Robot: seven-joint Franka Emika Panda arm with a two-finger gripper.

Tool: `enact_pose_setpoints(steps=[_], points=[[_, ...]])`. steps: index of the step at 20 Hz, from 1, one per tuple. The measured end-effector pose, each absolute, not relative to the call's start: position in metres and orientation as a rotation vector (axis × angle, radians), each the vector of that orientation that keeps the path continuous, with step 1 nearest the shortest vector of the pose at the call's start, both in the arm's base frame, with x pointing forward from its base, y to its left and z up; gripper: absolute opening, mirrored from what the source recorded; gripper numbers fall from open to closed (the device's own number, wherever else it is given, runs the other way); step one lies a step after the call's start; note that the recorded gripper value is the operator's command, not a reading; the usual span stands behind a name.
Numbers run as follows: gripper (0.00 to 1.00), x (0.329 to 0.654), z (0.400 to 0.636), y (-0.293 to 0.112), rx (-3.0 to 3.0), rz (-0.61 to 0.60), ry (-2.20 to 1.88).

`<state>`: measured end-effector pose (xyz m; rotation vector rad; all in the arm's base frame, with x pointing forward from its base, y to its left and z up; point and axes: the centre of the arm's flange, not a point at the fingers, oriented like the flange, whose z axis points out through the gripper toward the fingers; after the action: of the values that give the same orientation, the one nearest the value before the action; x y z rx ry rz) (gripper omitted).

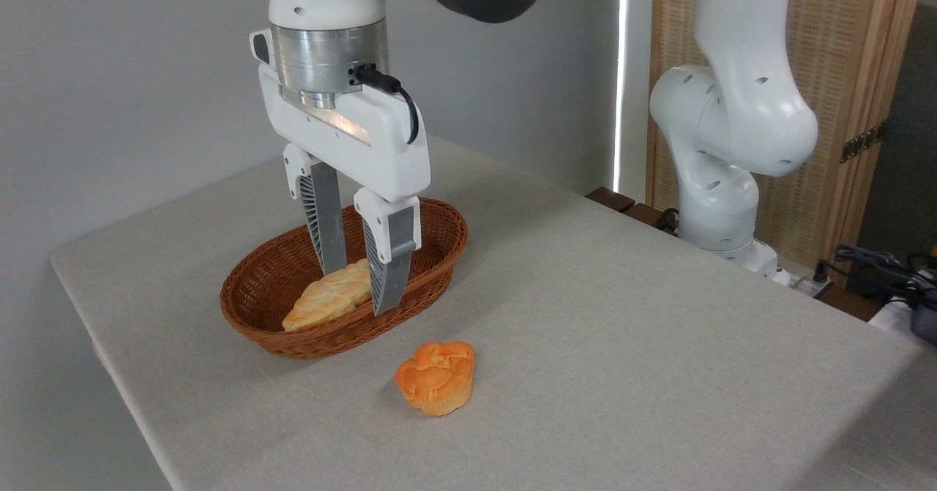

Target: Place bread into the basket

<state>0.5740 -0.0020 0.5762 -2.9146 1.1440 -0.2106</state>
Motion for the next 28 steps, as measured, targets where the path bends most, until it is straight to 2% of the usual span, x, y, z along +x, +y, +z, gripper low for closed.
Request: enact_pose_setpoints(steps=[28], points=[[1.0, 0.5739, 0.5753, 0.0056, -2.923, -0.203, 1.125]])
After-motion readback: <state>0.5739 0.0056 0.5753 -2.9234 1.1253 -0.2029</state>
